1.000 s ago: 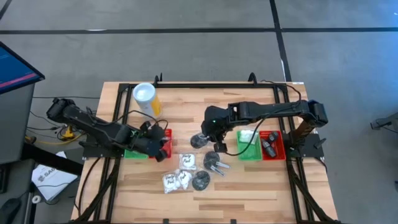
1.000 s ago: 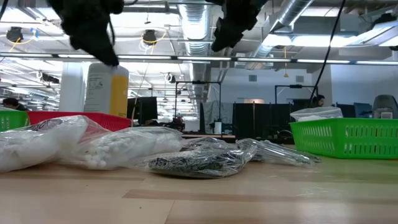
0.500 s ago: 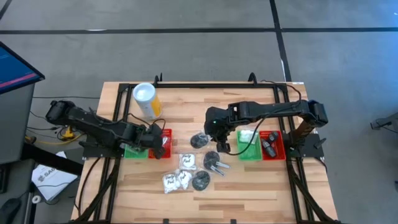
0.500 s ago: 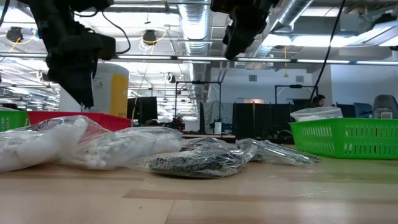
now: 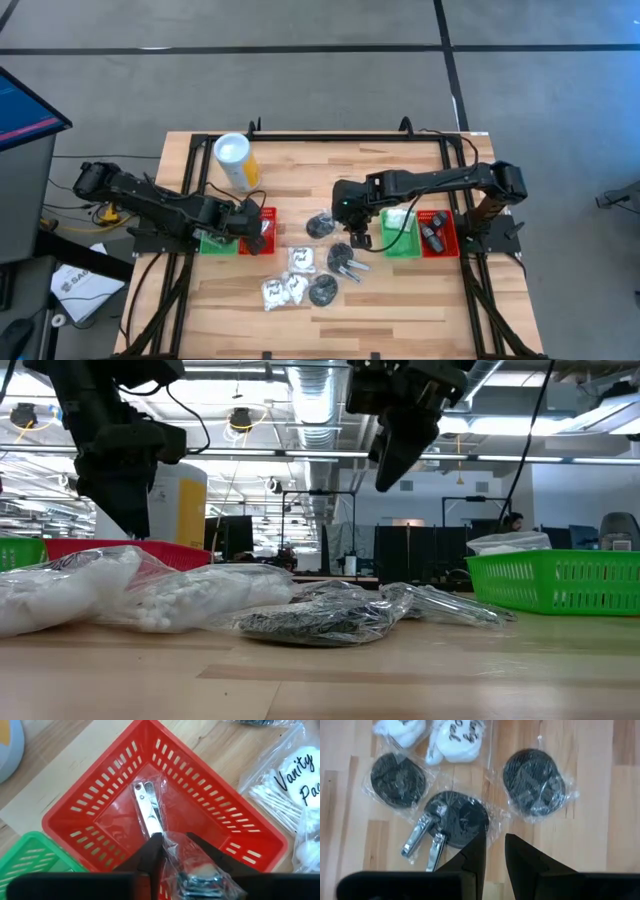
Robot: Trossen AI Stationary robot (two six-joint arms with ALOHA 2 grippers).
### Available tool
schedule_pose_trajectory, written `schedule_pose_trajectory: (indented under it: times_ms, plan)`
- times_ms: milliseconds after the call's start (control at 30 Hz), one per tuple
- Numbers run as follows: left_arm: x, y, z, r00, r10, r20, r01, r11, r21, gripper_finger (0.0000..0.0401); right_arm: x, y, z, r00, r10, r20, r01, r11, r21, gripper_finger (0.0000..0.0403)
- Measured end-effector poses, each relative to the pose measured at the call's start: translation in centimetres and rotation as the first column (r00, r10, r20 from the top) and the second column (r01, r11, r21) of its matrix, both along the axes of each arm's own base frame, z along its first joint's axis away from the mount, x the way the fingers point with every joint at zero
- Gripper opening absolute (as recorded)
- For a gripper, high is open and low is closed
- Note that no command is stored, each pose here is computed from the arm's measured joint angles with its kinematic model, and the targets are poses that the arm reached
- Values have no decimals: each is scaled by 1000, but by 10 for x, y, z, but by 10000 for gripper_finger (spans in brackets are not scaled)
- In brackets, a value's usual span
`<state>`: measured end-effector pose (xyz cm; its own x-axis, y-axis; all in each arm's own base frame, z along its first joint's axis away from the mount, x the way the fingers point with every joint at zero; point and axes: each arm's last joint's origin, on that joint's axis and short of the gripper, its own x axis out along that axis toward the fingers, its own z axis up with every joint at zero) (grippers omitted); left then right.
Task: Pick & Place Travel size toiletries
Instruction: Put the silver nail cutter into the left red bin
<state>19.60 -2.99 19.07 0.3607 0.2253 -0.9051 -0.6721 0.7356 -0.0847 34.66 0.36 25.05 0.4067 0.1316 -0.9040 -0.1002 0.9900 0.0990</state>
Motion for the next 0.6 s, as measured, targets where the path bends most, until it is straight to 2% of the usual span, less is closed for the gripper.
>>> schedule_pose_trajectory:
  times_ms: [600]
  plan:
    - [1,-1,0,1000,-4,13,4,1000,-9,133,4,10,1,998,28,54,-28,1000,0,64]
